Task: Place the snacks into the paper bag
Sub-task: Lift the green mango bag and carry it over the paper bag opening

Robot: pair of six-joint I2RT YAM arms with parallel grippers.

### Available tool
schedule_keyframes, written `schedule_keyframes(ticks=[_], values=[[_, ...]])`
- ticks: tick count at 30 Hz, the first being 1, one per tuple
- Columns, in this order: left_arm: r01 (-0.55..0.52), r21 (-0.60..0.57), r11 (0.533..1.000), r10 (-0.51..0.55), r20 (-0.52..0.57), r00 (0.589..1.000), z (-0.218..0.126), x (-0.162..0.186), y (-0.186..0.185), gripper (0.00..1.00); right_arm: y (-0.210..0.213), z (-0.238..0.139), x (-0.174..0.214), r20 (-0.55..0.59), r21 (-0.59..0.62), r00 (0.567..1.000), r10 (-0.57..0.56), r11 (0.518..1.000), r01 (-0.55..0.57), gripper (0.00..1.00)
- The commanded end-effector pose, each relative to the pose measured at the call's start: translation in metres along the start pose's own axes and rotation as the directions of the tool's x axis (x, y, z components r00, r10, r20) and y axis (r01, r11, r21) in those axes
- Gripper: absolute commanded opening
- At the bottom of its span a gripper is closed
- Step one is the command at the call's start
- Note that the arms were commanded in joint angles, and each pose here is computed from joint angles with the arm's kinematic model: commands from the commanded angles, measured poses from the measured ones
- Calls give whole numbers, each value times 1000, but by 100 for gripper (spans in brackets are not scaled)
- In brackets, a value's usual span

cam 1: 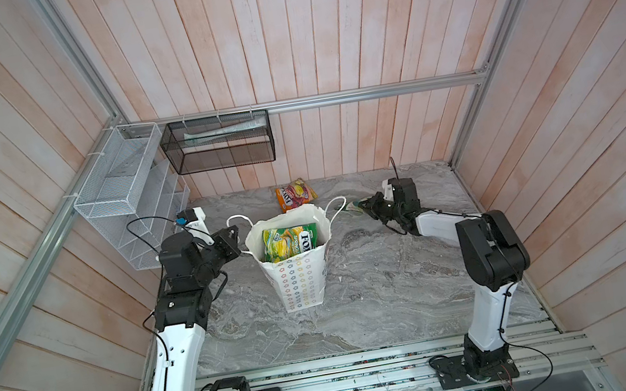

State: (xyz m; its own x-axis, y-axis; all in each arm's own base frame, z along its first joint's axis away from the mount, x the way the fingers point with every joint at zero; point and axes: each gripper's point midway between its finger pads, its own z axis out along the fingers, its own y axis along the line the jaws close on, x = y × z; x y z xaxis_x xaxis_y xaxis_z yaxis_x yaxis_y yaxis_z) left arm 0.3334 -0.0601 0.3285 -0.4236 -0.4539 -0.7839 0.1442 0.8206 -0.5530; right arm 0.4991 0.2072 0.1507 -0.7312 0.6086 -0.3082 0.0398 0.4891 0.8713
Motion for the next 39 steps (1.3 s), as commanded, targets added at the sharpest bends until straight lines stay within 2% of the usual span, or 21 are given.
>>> schedule_keyframes(ticks=[1, 7, 13, 18, 22, 25, 27, 31, 39], values=[[4, 16, 1000, -4, -5, 1000, 2, 3, 0, 0, 38, -28, -8, 52, -69, 997, -60, 996, 63, 0], [6, 13, 1000, -6, -5, 1000, 3, 2, 1, 0, 94, -85, -10, 134, -129, 978, -161, 976, 178, 0], [13, 18, 1000, -12, -14, 1000, 4, 4, 1, 0, 170, -147, -4, 245, -154, 923, -296, 929, 338, 0], [19, 23, 1000, -18, -22, 1000, 5, 5, 0, 0, 264, -190, 35, 339, -199, 821, -460, 818, 540, 0], [12, -22, 1000, -12, -8, 1000, 3, 2, 8, 0, 321, -208, 87, 352, -284, 765, -540, 717, 636, 0], [10, -17, 1000, -10, 0, 1000, 2, 1, 7, 0, 351, -213, 132, 359, -307, 720, -594, 653, 692, 0], [9, -17, 1000, -9, -1, 1000, 2, 1, 6, 0, 362, -207, 156, 346, -333, 711, -611, 629, 703, 0], [7, -22, 1000, -7, 6, 1000, 0, 0, 7, 0, 362, -172, 198, 258, -386, 728, -635, 623, 680, 0], [9, -22, 1000, -8, 15, 1000, -1, -2, 7, 0, 333, -121, 227, 152, -362, 794, -589, 714, 599, 0]])
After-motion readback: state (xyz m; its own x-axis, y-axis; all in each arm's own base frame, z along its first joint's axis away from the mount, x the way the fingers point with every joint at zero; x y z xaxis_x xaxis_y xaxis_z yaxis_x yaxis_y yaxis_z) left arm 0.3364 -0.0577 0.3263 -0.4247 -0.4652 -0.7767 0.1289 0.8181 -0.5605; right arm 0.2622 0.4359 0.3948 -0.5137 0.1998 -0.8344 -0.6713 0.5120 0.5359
